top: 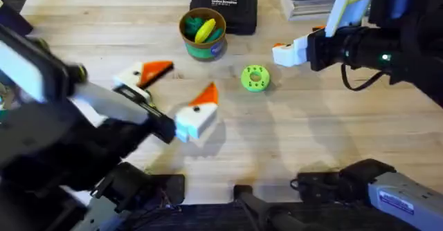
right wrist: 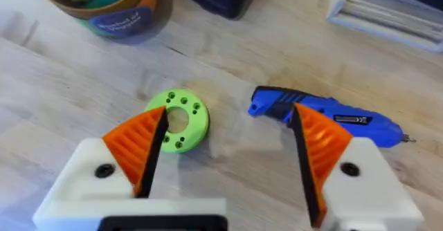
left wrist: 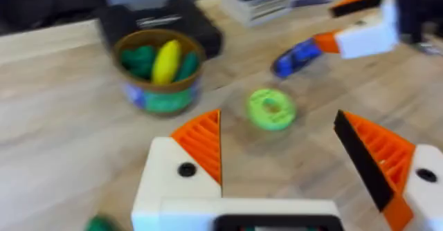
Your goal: Pick up the gripper from the table and insert it into the empty holder that is missing its gripper. Then pick up a screw, insert it into the mounting hole, and use the screwdriver to tighten it. Finally, clean up the table by picking up the vegetable and placing it into the bucket.
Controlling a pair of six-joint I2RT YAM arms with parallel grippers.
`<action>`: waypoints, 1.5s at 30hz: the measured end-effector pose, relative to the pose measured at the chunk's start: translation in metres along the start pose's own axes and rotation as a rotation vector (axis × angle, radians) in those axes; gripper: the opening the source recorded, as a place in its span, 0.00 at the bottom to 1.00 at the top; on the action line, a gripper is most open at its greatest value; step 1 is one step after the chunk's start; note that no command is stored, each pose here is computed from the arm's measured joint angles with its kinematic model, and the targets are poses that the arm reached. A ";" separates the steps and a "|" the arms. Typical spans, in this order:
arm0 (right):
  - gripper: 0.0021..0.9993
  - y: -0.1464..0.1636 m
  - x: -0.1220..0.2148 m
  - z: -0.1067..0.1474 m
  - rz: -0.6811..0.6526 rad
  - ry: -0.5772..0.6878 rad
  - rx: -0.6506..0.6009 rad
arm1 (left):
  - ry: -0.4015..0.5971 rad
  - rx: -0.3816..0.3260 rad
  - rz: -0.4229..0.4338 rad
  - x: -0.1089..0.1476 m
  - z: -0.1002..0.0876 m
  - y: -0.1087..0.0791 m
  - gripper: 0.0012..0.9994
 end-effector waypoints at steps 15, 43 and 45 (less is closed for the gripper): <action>0.99 0.002 0.000 0.000 -0.022 -0.004 -0.012 | 0.535 0.421 -0.673 -0.036 -0.074 0.051 0.99; 0.99 0.002 0.000 0.000 -0.022 -0.003 -0.019 | 0.848 0.986 -1.098 -0.058 0.050 0.139 0.61; 0.99 0.002 0.000 0.000 -0.022 -0.003 -0.019 | 0.835 0.994 -1.097 -0.059 0.050 0.141 0.60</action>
Point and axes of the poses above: each hand's point on the last joint's axis, 136 mm out from that joint toward the fingers, its own x axis back along the fingers, its own y axis along the line the jaws close on, z = x × y, the point moved 9 cm from there along x, back along the fingers, and after that the axes turned 6 degrees about x, right-handed, at the moved point
